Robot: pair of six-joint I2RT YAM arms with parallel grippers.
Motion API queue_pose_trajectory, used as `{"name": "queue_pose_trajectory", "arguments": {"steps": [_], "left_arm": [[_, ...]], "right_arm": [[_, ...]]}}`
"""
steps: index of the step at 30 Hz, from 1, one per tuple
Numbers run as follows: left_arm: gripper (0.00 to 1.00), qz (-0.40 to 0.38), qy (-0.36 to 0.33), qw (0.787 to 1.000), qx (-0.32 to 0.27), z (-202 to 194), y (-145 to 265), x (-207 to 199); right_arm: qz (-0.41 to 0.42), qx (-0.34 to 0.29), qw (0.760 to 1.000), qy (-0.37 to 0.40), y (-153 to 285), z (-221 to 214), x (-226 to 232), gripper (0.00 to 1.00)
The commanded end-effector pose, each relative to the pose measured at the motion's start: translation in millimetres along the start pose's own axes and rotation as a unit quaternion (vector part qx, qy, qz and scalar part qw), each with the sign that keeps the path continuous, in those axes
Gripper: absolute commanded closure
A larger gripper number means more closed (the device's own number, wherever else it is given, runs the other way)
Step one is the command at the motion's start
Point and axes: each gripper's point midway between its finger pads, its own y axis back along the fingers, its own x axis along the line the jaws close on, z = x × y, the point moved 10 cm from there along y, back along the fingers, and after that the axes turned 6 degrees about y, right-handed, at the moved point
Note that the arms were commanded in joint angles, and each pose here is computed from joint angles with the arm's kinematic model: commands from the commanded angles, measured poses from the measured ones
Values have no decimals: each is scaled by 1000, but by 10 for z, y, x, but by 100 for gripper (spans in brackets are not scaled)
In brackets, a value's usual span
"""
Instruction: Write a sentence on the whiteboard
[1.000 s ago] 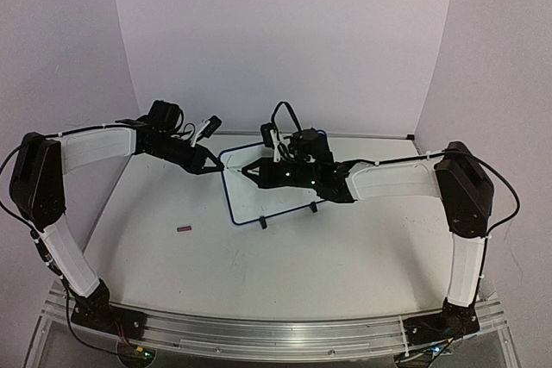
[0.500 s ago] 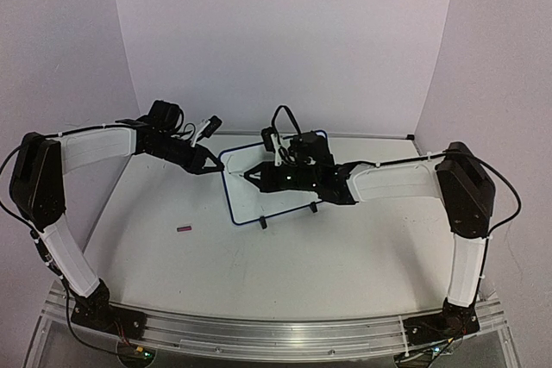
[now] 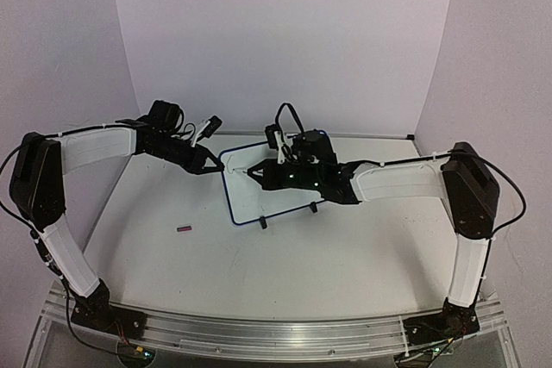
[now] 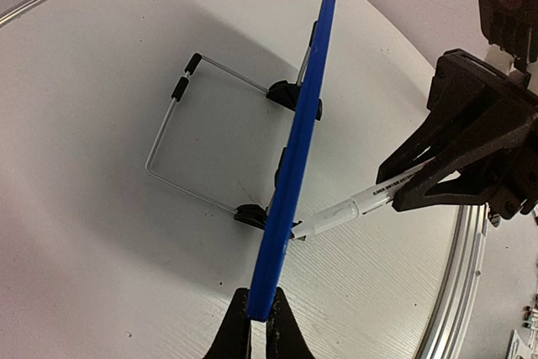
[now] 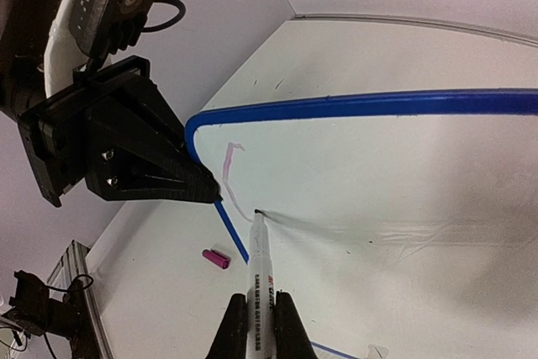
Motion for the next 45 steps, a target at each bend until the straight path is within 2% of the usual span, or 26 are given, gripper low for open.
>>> {"name": "queue_pose_trajectory", "arguments": {"steps": [1,11,45], "left_arm": [[100,11,-14,1000,12,12,-9,-31],[100,11,-17,1000,13,12,-15,-49],[100,16,-18,999,22,-6,-51,-51]], "right_arm": [[-22,-40,999,10,166,195,18,100],[53,-50,997,14,303,295,191,100],[23,-29,999,1,-29,186,51,100]]}}
